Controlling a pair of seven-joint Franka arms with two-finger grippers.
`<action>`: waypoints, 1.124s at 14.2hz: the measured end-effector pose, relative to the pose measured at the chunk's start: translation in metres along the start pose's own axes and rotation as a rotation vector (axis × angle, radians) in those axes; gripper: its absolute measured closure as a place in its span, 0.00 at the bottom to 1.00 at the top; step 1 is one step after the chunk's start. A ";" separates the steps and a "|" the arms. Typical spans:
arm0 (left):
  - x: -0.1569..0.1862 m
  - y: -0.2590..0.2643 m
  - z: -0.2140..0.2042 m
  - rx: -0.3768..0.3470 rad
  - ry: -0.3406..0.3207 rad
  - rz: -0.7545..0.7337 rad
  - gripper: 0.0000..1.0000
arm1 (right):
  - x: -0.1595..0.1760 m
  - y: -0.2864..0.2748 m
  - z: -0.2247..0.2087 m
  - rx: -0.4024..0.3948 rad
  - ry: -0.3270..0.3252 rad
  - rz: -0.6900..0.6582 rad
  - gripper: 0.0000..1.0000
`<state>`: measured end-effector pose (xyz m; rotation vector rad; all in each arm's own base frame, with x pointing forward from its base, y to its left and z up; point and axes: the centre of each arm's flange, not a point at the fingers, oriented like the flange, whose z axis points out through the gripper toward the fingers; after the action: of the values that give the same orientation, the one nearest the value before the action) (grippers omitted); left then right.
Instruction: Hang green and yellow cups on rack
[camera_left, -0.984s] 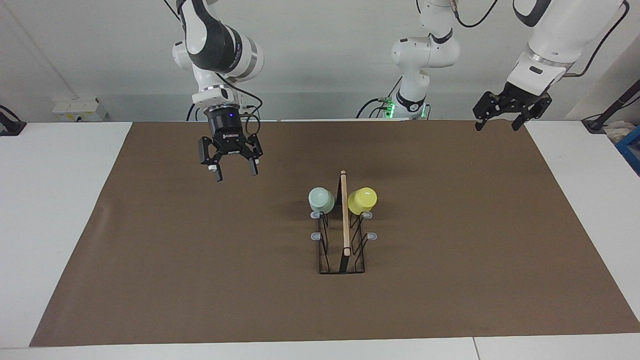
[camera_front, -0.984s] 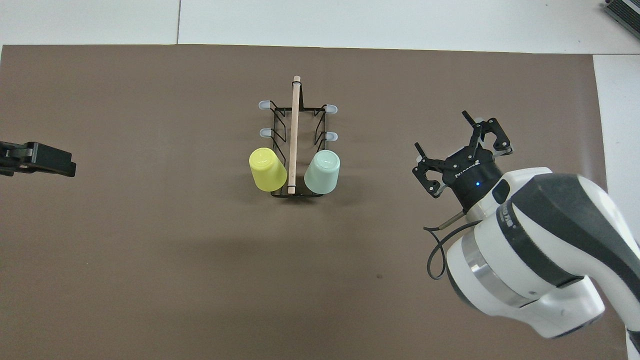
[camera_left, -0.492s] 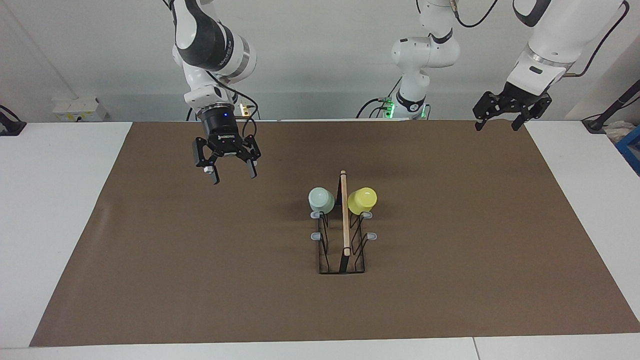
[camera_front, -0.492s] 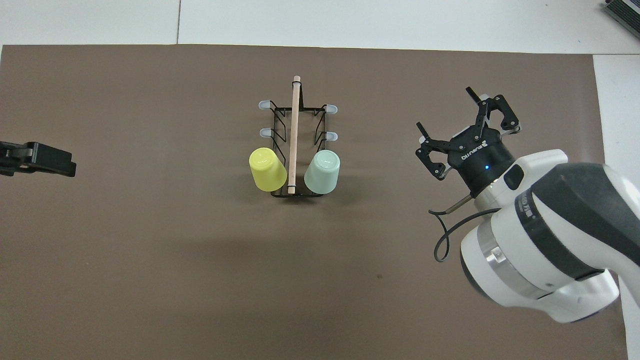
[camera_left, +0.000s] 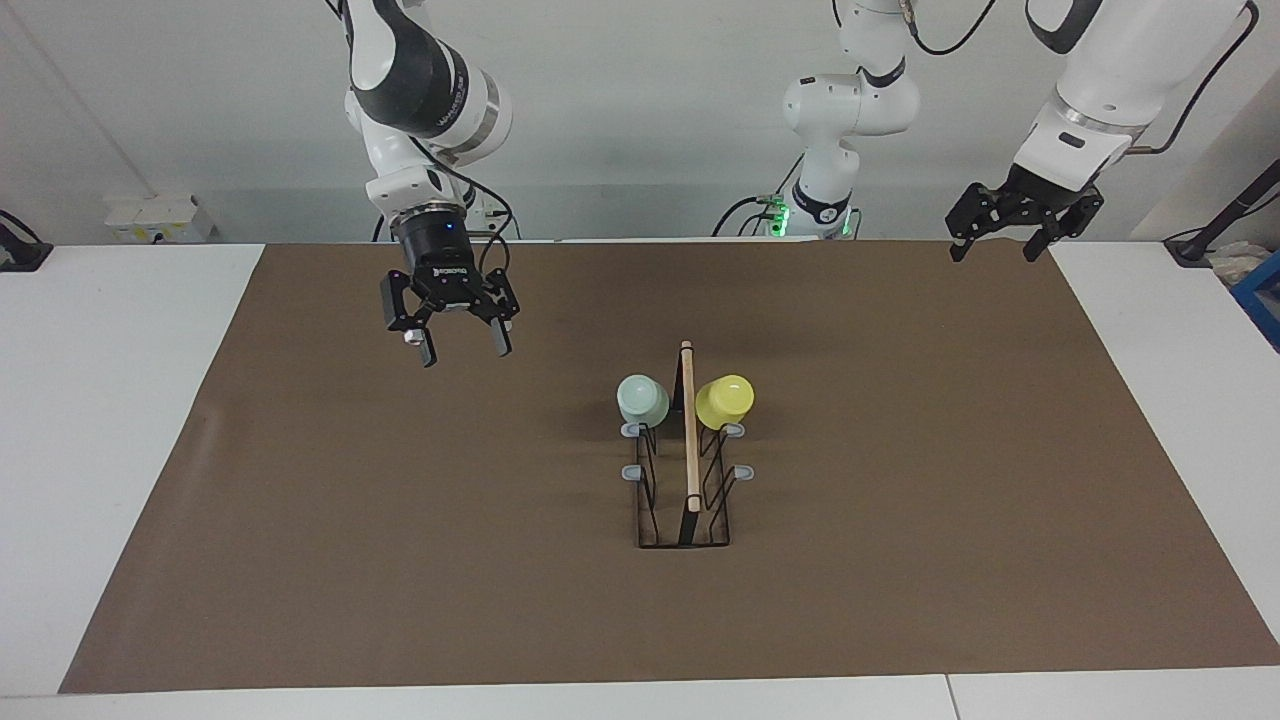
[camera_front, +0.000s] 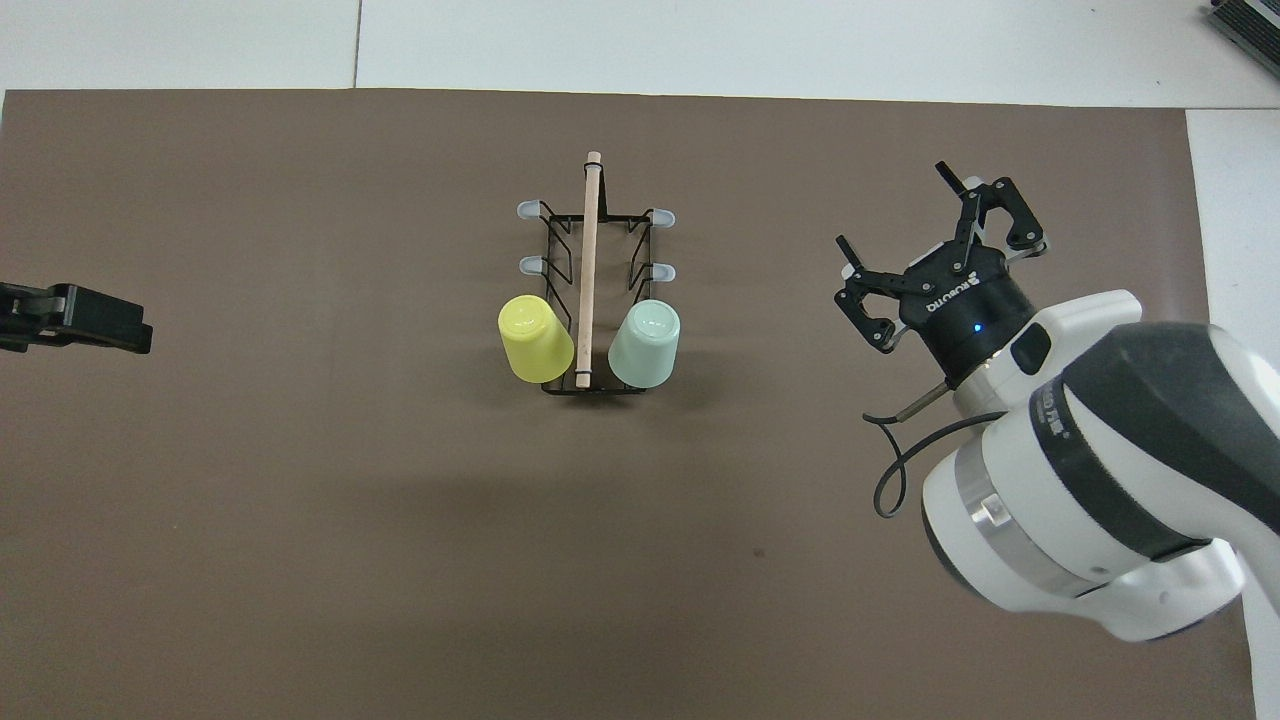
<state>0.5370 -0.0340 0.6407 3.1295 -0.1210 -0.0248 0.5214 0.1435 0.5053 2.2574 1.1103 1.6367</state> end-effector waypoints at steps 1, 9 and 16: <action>0.000 0.000 0.000 0.000 0.000 0.000 0.00 | 0.000 0.000 0.001 0.000 -0.001 -0.004 0.00; 0.000 0.000 0.000 0.000 0.000 0.000 0.00 | -0.002 0.003 0.004 0.002 0.005 -0.015 0.00; 0.000 0.000 0.000 0.000 0.000 0.000 0.00 | -0.004 0.004 0.005 0.003 0.001 -0.035 0.00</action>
<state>0.5369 -0.0340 0.6407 3.1295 -0.1210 -0.0252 0.5274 0.1401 0.5025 2.2256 1.1466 1.6244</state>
